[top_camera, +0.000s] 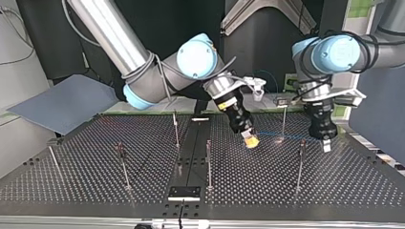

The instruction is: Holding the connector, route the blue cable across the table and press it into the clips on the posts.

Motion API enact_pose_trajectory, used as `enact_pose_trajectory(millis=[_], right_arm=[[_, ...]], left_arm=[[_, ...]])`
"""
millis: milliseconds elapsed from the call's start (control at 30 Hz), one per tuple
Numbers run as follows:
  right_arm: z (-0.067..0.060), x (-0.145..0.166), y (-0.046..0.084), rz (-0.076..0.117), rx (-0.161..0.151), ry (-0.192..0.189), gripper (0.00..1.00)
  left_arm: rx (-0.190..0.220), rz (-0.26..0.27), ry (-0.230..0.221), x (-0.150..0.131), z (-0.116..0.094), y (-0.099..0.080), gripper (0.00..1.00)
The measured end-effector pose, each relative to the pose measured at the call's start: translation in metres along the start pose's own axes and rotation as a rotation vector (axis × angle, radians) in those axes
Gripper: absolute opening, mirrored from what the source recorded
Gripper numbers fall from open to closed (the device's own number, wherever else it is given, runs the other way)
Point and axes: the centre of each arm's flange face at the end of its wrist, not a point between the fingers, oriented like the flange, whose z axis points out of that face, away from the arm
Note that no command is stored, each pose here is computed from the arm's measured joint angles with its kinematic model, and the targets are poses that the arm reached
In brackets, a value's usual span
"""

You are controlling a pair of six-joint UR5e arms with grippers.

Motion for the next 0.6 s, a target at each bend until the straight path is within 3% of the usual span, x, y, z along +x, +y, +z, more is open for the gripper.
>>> enact_pose_trajectory(millis=[300,600], right_arm=[[0.003,0.011,0.005,0.009,-0.001,-0.002,0.0],[0.007,-0.009,0.009,0.014,-0.006,-0.031,0.0]], left_arm=[[-0.01,0.009,0.005,0.009,0.015,0.013,0.0],[0.037,-0.004,-0.014,0.017,0.036,0.016,0.0]])
